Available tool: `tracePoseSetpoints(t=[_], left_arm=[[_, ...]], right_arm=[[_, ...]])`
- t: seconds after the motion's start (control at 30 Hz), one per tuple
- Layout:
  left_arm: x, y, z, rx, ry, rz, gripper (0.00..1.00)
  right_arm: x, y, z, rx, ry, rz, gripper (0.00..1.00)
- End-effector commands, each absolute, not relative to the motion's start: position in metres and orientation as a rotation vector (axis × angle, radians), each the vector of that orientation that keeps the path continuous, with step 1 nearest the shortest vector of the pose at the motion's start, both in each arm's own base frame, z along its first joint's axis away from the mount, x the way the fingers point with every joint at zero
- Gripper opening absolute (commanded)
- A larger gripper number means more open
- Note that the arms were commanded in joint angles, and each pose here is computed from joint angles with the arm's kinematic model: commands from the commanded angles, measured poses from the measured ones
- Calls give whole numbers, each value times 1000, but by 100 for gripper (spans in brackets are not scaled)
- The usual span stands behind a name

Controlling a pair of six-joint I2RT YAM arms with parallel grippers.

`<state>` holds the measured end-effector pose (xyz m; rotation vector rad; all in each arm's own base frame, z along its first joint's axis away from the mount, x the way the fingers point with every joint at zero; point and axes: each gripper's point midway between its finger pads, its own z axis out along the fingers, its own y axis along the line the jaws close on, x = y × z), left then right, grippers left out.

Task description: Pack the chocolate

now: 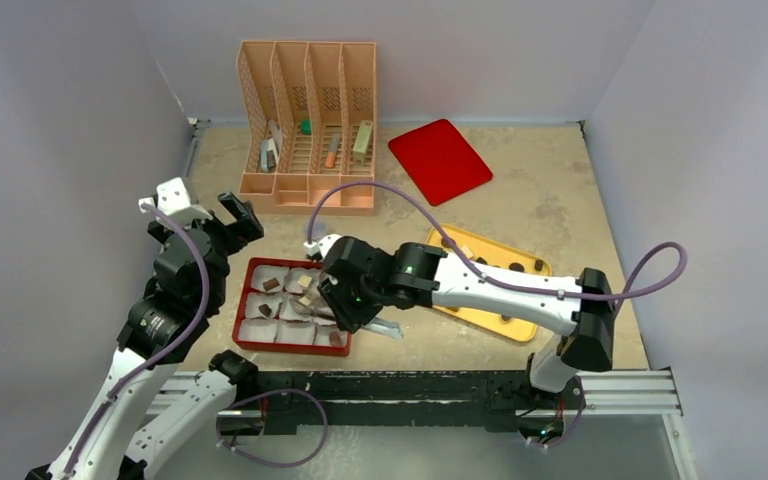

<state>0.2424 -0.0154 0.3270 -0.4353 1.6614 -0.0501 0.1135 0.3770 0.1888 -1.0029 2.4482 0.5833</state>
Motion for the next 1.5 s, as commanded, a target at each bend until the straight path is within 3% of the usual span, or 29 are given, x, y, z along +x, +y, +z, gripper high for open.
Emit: tracePoseSetpoints(t=[0.0, 1.47], left_arm=[[237, -11, 350, -473, 1596, -84, 93], [236, -10, 349, -475, 1598, -80, 93]], right_arm=[[95, 410, 209, -1108, 2366, 750, 31], [83, 414, 176, -1165, 2497, 628, 41]])
